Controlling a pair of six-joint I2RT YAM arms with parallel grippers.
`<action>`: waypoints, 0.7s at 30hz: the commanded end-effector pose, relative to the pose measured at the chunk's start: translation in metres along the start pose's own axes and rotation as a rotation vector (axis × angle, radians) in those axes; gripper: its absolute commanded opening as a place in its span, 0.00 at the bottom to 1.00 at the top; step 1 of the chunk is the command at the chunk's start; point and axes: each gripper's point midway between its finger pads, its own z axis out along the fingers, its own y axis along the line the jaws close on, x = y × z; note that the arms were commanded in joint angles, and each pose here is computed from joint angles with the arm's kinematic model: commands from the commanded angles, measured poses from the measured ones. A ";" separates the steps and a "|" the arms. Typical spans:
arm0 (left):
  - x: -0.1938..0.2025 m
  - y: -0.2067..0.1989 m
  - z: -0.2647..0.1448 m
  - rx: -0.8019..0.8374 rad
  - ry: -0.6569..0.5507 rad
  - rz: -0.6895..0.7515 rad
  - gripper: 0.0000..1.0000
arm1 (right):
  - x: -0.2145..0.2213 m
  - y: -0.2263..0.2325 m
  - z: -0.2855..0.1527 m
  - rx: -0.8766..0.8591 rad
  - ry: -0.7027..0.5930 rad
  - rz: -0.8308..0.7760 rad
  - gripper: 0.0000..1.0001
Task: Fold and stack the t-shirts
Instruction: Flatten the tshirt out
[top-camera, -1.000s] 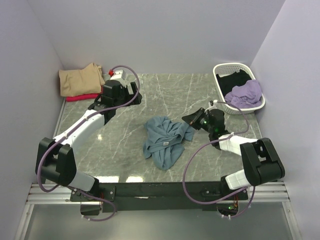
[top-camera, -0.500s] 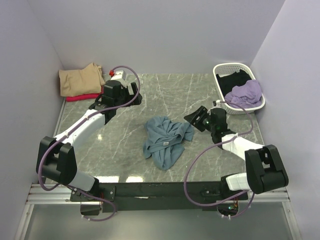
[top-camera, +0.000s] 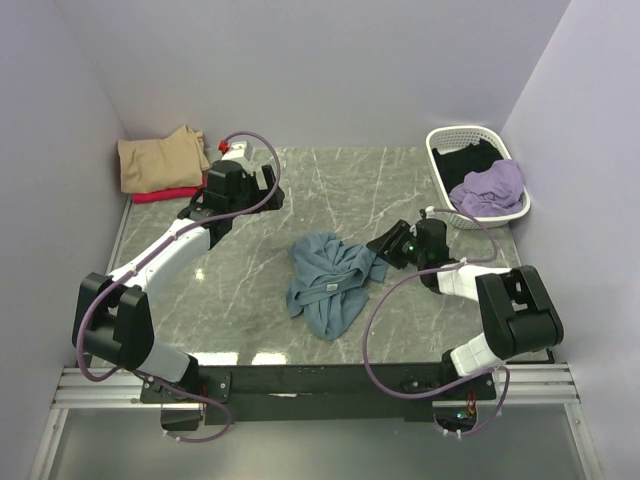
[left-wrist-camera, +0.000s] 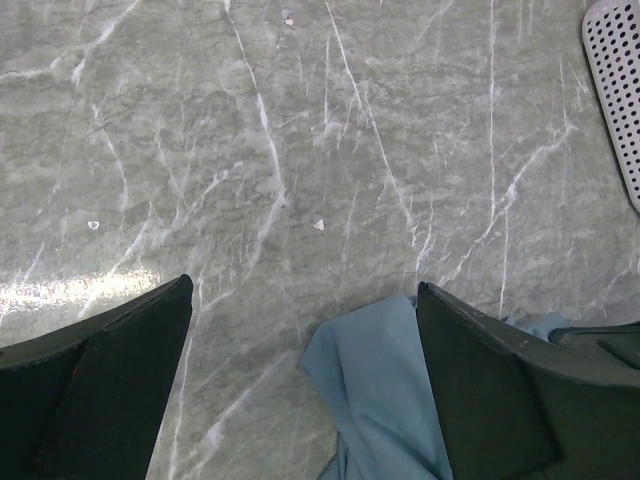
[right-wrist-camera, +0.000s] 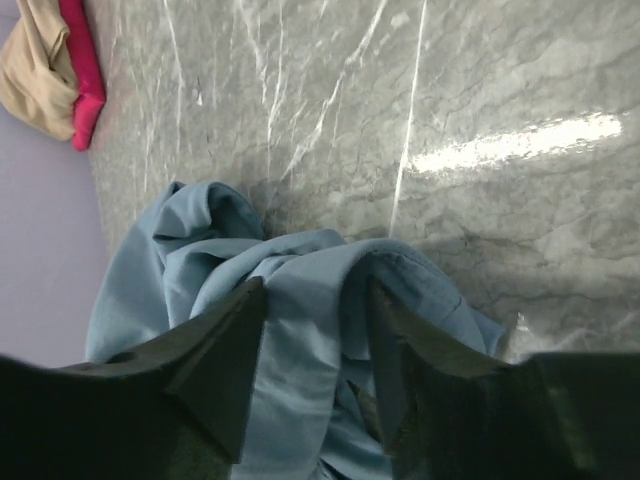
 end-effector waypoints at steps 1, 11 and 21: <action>-0.016 -0.007 -0.004 0.026 -0.034 0.015 0.99 | -0.008 0.024 0.007 -0.124 0.004 -0.008 0.45; -0.018 -0.003 -0.004 0.004 -0.046 0.015 1.00 | -0.021 0.058 -0.006 -0.224 -0.009 -0.127 0.09; -0.021 -0.008 -0.003 0.023 -0.057 0.001 0.99 | -0.073 0.188 -0.094 -0.311 -0.083 -0.530 0.04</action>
